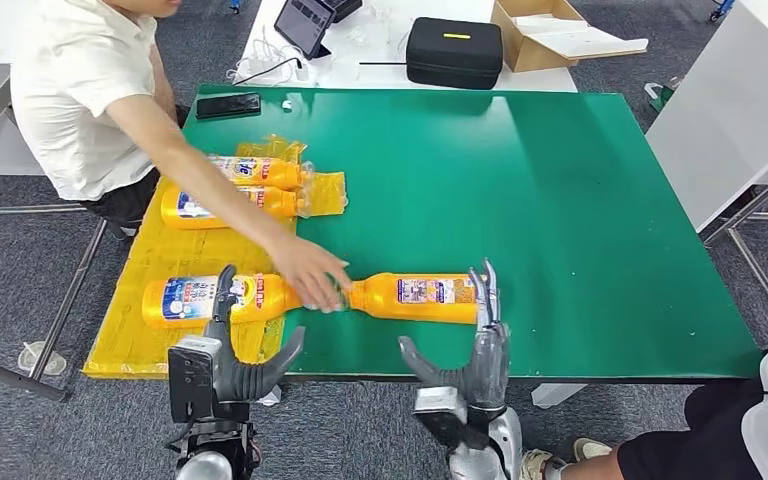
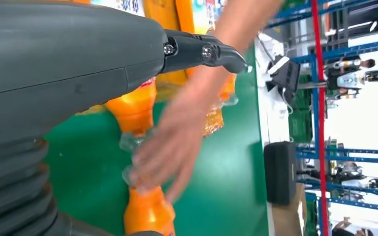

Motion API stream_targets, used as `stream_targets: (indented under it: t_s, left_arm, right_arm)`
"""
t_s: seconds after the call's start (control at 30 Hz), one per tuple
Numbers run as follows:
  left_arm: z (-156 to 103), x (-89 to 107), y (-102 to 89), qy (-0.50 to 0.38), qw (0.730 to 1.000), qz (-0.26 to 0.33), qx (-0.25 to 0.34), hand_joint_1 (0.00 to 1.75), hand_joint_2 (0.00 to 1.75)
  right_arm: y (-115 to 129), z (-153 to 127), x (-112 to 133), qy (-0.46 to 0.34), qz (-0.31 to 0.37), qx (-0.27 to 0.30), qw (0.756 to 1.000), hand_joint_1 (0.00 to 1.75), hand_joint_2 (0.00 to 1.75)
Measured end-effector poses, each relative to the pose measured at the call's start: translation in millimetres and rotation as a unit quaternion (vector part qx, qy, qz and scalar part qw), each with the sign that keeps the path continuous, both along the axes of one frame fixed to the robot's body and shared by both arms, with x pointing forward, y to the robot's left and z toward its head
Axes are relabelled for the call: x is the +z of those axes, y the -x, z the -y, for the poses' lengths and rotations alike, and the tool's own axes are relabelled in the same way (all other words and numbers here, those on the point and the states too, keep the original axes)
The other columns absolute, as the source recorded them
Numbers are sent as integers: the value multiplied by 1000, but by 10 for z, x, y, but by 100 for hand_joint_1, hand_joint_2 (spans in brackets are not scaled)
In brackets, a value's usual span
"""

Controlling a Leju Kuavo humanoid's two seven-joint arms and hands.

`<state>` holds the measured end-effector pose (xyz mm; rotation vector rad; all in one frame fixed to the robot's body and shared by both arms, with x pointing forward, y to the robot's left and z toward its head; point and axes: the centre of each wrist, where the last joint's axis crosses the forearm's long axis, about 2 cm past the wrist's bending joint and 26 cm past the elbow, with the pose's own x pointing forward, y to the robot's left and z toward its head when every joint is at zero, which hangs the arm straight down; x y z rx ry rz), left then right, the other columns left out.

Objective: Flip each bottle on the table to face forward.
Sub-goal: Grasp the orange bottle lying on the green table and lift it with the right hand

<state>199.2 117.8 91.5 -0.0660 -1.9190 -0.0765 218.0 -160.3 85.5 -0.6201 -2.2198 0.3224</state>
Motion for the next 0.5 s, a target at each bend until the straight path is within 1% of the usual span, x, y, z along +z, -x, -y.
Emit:
stream_targets:
  t_s: [0.03, 0.1, 0.17, 0.23, 0.3, 0.37, 0.5]
  left_arm:
    - [2, -2, 6, -4, 1000, 0, -1, 0, 175]
    - [9, -2, 12, -7, 1000, 2, -8, 0, 175]
    - [31, 7, 12, -2, 1000, 1, -28, 0, 175]
    - [59, 26, 10, 9, 999, -4, -52, 0, 175]
    - [76, 45, 9, 19, 997, -9, -68, 0, 175]
    - [83, 59, 7, 25, 997, -12, -75, 0, 175]
    - [83, 74, 2, 30, 996, -11, -79, 0, 175]
  right_arm:
    - [-25, 34, 13, 44, 13, -4, 999, 0, 175]
    - [-98, 122, 42, 127, 35, -13, 991, 0, 175]
    - [-210, 239, 74, 199, 51, -28, 978, 0, 175]
    - [-340, 382, 103, 254, 54, -51, 964, 0, 175]
    - [-441, 518, 118, 282, 44, -78, 955, 0, 175]
    - [-506, 612, 123, 293, 32, -101, 950, 0, 175]
    - [-589, 697, 127, 302, 10, -129, 945, 0, 175]
